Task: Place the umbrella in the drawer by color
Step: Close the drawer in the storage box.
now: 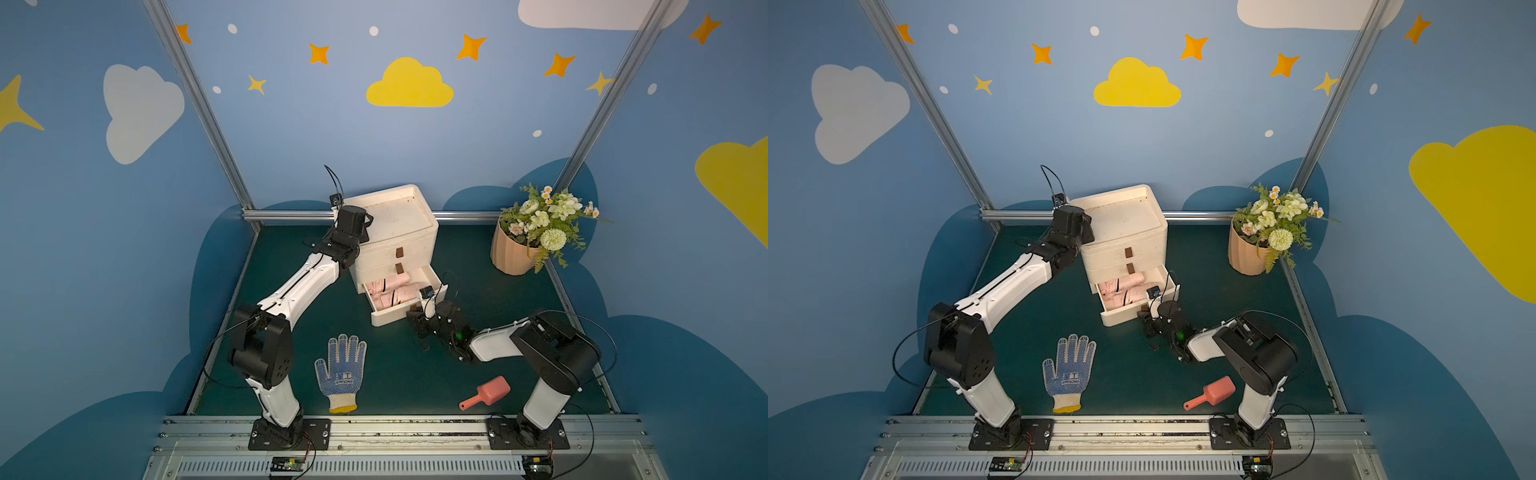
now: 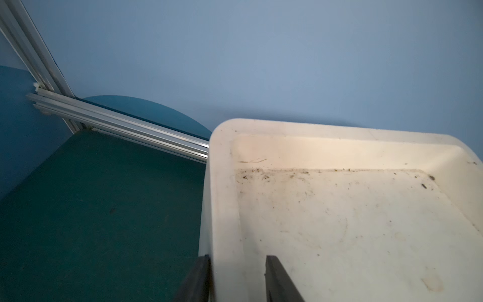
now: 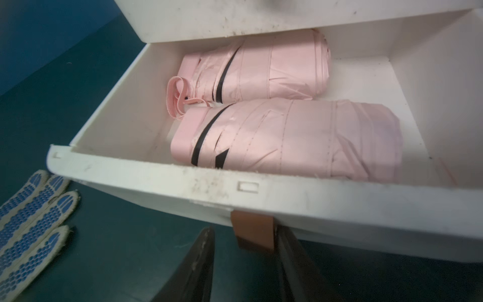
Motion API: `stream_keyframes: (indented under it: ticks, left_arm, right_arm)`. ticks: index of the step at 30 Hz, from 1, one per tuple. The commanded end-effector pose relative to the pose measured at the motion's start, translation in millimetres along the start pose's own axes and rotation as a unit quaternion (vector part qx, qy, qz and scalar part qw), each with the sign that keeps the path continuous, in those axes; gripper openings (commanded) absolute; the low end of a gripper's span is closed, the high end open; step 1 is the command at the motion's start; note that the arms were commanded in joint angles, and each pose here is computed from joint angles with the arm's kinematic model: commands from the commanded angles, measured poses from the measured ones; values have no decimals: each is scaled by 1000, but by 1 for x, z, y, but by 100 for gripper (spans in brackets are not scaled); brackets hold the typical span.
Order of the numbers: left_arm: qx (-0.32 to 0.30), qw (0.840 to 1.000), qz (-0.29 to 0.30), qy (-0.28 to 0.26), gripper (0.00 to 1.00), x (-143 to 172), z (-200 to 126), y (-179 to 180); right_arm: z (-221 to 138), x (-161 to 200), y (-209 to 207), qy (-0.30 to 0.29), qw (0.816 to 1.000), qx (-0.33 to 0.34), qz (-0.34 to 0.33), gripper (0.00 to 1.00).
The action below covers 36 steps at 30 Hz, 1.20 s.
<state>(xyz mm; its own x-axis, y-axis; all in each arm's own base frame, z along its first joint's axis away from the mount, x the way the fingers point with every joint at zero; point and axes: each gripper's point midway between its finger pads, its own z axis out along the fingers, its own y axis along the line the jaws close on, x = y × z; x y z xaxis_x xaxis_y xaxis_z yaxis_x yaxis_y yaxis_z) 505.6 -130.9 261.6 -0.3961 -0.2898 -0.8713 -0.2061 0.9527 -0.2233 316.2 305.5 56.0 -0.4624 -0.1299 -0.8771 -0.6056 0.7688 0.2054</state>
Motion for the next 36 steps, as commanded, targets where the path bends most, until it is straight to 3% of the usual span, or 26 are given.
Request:
stream_keyframes:
  ticks: [1, 7, 25, 36]
  left_arm:
    - [66, 991, 19, 113, 34, 70, -7, -28]
    - [66, 988, 21, 135, 32, 85, -15, -24]
    - [90, 977, 26, 191, 31, 125, -33, -28]
    - [106, 971, 19, 211, 29, 136, -41, -31]
  right_arm:
    - [-1, -53, 19, -132, 990, -51, -2, 35]
    - [8, -60, 8, -172, 984, -29, 23, 21]
    - [54, -110, -3, -207, 978, -26, 14, 24]
    - [85, -119, -7, -191, 978, -45, 66, 26]
